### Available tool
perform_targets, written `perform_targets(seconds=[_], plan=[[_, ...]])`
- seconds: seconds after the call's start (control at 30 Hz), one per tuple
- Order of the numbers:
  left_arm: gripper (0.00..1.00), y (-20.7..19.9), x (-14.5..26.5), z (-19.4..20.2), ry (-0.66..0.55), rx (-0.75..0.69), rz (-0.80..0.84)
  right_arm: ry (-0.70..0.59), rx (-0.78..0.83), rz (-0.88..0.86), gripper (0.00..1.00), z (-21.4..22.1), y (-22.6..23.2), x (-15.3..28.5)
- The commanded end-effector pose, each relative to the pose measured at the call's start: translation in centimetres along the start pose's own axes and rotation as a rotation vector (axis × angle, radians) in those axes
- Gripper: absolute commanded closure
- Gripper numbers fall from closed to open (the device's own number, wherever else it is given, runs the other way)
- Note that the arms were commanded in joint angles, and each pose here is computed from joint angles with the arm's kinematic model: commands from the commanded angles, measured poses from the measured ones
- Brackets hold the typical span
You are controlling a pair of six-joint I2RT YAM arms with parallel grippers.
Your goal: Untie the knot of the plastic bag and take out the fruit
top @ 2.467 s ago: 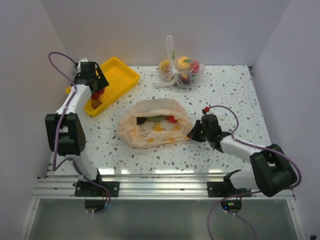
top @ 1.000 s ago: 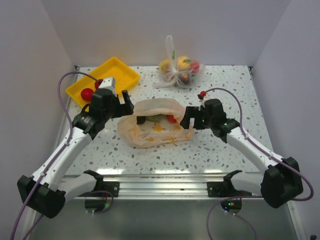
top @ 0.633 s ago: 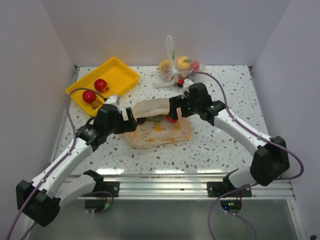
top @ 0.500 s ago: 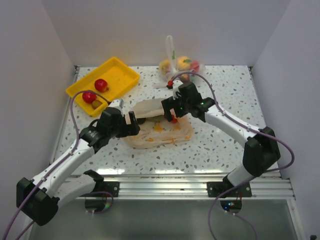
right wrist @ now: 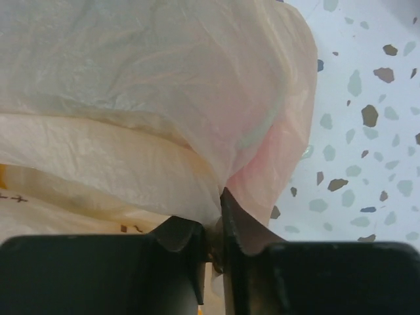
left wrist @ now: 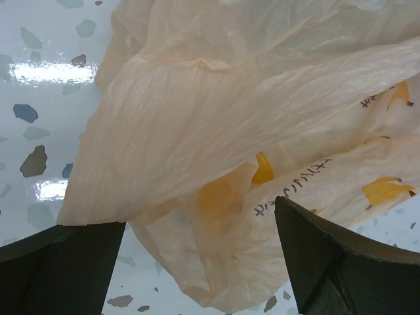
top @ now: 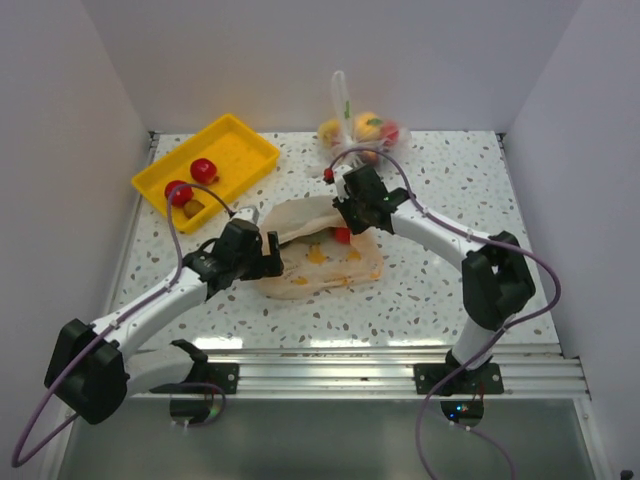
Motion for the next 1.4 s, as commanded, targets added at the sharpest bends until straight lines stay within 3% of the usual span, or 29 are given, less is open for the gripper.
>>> perform_targets(seconds=[0.0, 0.07, 0.3, 0.47, 0.77, 0.93, 1.0, 1.03, 1.1, 1.13, 1.23, 1.3, 1.37], plan=[[0.0, -0.4, -1.5, -0.8, -0.071, 0.004, -0.004, -0.077, -0.021, -0.119, 0.88, -2.6, 1.0, 3.3], [0.0, -0.2, -2.2, -0.7, -0.071, 0.001, -0.031, -0.108, -0.021, -0.182, 0.99, -3.4, 2.2, 5.5], [0.0, -0.1, -3.1, -1.5, -0.132, 0.017, -0.073, -0.176, 0.035, -0.413, 1.0, -3.6, 8.4, 11.5], [0.0, 0.6, -3.6, -0.5, -0.104, 0.015, -0.098, -0.14, -0.087, -0.228, 1.0, 0.0, 6.6, 8.4], [0.0, 1.0, -3.5, -0.2, -0.108, -0.014, -0.096, -0.099, -0.393, -0.096, 1.0, 4.5, 1.9, 3.9], [0.0, 0.6, -3.0, -0.7, -0.131, -0.041, -0.061, -0.08, -0.391, -0.079, 0.98, 5.3, 1.6, 3.7], [0.0, 0.5, -2.8, -1.1, -0.146, -0.051, -0.05, -0.093, -0.381, -0.069, 0.91, 5.1, 1.5, 4.2], [0.0, 0.4, -2.6, -1.3, -0.158, -0.053, -0.046, -0.098, -0.372, -0.056, 0.73, 5.1, 1.3, 4.4], [0.0, 0.4, -2.6, -1.5, -0.161, -0.062, -0.054, -0.111, -0.343, -0.013, 0.52, 5.0, 0.7, 4.7], [0.0, 0.4, -2.6, -1.5, -0.159, -0.066, -0.057, -0.115, -0.333, 0.003, 0.35, 5.0, 0.5, 5.0], [0.0, 0.4, -2.8, -1.5, -0.15, -0.071, -0.062, -0.1, -0.306, 0.058, 0.09, 5.3, -0.1, 5.0], [0.0, 0.3, -2.9, -1.4, -0.145, -0.07, -0.06, -0.092, -0.293, 0.073, 0.02, 5.3, -0.3, 4.8], [0.0, 0.3, -3.0, -1.4, -0.142, -0.071, -0.06, -0.073, -0.29, 0.061, 0.01, 5.5, -0.1, 4.1]])
Point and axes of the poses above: each gripper's point midway between its finger pads, its own x axis back along the fingers, its own y axis along the line the jaws close on, z = x × y, the point moved 8 cm from there along x, back along the fingers, and after that the axes turned 3 degrees about x, right-handed, at the moved point
